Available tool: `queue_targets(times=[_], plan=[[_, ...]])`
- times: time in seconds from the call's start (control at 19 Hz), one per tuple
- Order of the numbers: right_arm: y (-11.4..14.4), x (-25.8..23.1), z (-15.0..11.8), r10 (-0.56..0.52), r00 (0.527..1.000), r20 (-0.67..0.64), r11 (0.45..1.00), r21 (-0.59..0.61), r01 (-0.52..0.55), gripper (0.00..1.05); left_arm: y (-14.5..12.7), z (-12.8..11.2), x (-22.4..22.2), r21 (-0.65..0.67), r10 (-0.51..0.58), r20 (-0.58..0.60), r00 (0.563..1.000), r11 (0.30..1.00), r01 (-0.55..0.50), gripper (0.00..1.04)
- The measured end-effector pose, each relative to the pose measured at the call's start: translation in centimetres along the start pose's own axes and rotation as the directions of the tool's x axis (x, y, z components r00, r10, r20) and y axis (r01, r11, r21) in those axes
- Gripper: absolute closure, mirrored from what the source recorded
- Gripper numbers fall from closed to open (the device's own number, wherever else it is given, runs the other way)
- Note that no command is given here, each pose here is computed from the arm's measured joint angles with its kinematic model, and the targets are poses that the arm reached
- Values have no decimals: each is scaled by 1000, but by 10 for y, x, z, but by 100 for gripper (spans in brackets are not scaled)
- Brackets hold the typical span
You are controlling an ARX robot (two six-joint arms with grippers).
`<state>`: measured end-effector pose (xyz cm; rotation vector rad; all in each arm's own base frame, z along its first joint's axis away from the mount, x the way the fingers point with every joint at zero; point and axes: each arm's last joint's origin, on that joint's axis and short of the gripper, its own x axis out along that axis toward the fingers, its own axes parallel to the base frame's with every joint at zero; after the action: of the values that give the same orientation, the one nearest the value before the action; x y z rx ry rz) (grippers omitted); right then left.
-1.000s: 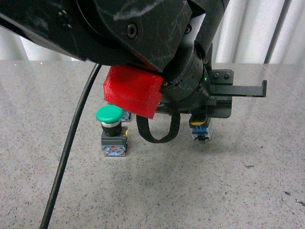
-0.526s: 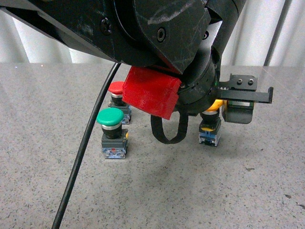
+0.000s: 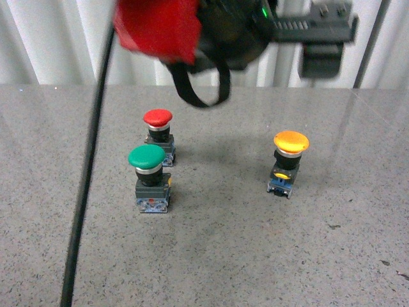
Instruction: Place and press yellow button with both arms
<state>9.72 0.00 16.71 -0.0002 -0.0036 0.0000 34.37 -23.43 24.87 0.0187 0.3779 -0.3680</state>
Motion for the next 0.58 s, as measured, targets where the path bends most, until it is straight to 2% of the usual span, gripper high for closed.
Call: queue_targets(times=[0.11, 0.16, 0.21, 0.32, 0.42, 0.47, 0.58], plan=[[0, 0, 0, 0, 1000, 0, 1000, 0, 0, 7, 10, 12, -10, 11, 21, 50, 999, 1000, -22, 7], [0, 0, 0, 0, 1000, 0, 1000, 0, 0, 7, 24, 25, -26, 38, 63, 114, 992, 997, -68, 7], [0, 0, 0, 0, 1000, 0, 1000, 0, 0, 7, 39, 35, -42, 63, 125, 183, 975, 988, -139, 7], [0, 0, 0, 0, 1000, 0, 1000, 0, 0, 7, 76, 46, -84, 122, 274, 306, 912, 939, -323, 7], [0, 0, 0, 0, 1000, 0, 1000, 0, 0, 7, 100, 41, -123, 164, 348, 350, 870, 891, -422, 7], [0, 0, 0, 0, 1000, 0, 1000, 0, 0, 7, 107, 35, -146, 165, 363, 354, 862, 883, -440, 9], [0, 0, 0, 0, 1000, 0, 1000, 0, 0, 7, 118, 11, -182, 66, 358, 380, 853, 909, -411, 25]])
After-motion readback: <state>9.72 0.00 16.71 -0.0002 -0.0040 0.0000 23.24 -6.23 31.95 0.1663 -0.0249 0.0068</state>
